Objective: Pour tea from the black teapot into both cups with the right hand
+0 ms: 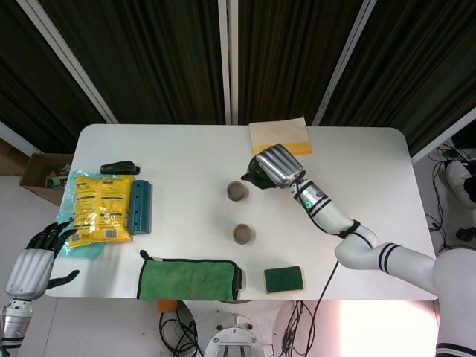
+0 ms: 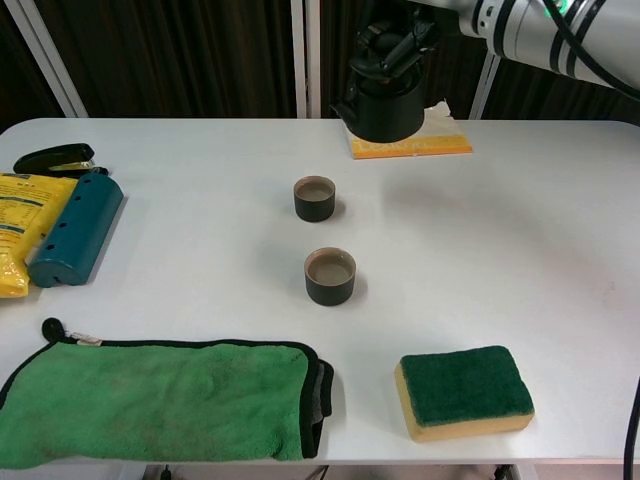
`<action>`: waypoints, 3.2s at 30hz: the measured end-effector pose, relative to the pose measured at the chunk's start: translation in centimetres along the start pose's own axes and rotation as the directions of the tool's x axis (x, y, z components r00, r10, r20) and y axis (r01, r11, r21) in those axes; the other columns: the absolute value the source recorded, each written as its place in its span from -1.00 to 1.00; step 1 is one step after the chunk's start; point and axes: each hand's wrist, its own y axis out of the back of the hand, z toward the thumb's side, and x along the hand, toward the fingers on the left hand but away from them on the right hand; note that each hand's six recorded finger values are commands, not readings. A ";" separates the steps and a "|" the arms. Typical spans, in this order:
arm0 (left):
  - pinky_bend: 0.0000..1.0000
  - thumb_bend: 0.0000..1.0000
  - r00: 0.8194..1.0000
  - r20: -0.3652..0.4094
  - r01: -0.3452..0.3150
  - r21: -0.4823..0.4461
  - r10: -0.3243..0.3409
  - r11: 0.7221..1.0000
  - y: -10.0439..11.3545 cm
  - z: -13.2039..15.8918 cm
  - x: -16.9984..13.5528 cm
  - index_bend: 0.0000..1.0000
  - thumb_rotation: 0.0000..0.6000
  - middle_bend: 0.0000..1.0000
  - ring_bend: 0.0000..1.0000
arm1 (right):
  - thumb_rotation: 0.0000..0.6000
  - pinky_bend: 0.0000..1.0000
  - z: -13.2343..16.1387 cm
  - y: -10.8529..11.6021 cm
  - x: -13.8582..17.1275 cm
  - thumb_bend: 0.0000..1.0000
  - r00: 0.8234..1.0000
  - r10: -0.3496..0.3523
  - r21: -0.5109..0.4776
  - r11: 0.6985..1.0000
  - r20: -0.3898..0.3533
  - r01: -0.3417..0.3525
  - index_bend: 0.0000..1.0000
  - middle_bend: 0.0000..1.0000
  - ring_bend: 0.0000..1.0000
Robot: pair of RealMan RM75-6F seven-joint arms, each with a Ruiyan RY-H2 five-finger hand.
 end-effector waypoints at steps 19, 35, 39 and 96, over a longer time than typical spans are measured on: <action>-0.56 -0.86 1.000 0.010 0.018 0.004 -0.018 1.000 -0.5 0.5 0.0 -0.58 1.00 -0.79 -0.82 | 1.00 0.54 -9.1 -4.7 12.2 -0.05 0.978 0.060 -0.202 0.979 0.201 -0.019 1.00 1.00 1.00; -0.56 -0.86 0.999 0.008 0.034 0.012 -0.034 0.999 -0.6 0.9 0.3 -0.58 1.00 -0.79 -0.82 | 1.00 0.54 -10.0 -8.4 14.3 -0.05 0.981 0.070 -0.226 0.974 0.183 -0.028 1.00 1.00 1.00; -0.56 -0.86 0.999 0.010 0.032 0.011 -0.032 0.999 -0.6 0.9 0.3 -0.58 1.00 -0.79 -0.82 | 1.00 0.54 -9.9 -8.5 14.3 -0.05 0.981 0.068 -0.221 0.975 0.181 -0.027 1.00 1.00 1.00; -0.56 -0.86 0.999 0.004 0.049 0.006 -0.049 0.999 -1.0 0.5 0.6 -0.58 1.00 -0.79 -0.82 | 0.99 0.54 -10.4 -10.5 13.9 -0.74 0.974 0.071 -0.170 0.985 0.214 -0.035 1.00 1.00 1.00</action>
